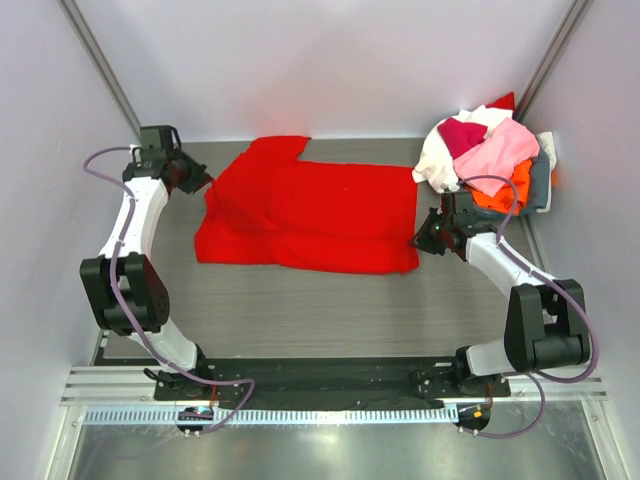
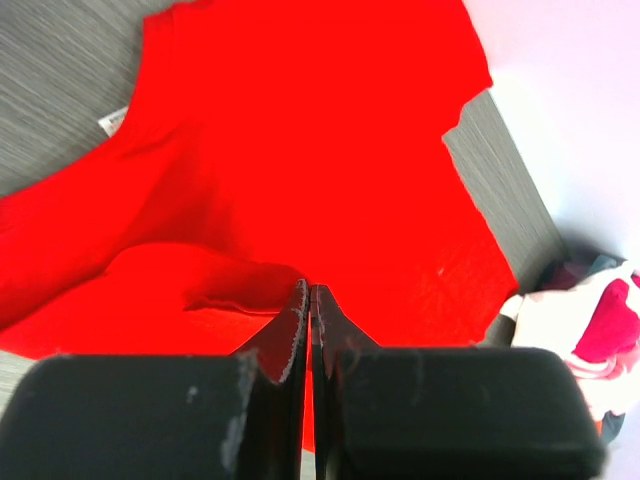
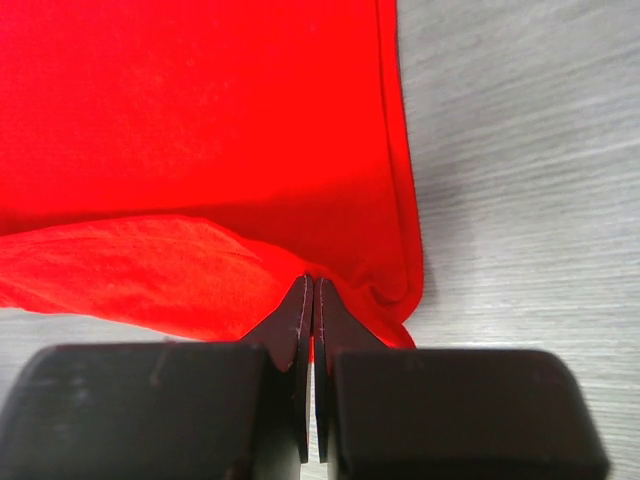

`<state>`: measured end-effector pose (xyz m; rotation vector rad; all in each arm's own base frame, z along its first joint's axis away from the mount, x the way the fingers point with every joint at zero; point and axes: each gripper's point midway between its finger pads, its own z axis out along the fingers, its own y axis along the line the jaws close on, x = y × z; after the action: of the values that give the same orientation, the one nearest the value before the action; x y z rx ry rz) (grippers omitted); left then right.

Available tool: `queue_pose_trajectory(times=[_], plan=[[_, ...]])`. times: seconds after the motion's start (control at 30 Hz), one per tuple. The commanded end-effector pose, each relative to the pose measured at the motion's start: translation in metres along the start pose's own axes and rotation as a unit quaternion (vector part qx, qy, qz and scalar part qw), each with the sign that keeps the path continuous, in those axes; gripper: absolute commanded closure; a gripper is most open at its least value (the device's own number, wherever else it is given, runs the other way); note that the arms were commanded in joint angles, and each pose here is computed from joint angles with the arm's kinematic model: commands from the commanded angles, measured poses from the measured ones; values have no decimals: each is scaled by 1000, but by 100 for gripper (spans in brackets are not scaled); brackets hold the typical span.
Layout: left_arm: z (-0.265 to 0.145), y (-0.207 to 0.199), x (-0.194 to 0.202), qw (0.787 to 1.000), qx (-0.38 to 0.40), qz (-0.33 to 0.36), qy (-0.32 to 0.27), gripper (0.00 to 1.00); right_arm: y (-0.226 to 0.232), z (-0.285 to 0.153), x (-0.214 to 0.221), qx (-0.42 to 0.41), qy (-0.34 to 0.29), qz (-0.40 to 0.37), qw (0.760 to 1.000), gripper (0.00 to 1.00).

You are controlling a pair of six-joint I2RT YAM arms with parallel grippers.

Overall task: Fold and stack the t-shirts
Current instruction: Fold the tshirt

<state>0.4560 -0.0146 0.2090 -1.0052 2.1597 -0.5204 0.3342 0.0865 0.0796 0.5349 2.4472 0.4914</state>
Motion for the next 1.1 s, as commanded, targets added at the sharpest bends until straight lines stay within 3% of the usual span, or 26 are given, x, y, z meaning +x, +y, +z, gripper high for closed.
queue_pose_trajectory(times=[0.0,0.57,1.07], plan=[[-9,-15,-22,999,13,7,-36,100,19,-4,-36,-19,-52,3,998,99],[-9,-34,-43,998,18,10,-55,100,28,7,-63,-19,-64,8,998,99],[40,-24,-33,1000,-6,10,-13,100,26,24,-76,-14,-62,19,998,99]])
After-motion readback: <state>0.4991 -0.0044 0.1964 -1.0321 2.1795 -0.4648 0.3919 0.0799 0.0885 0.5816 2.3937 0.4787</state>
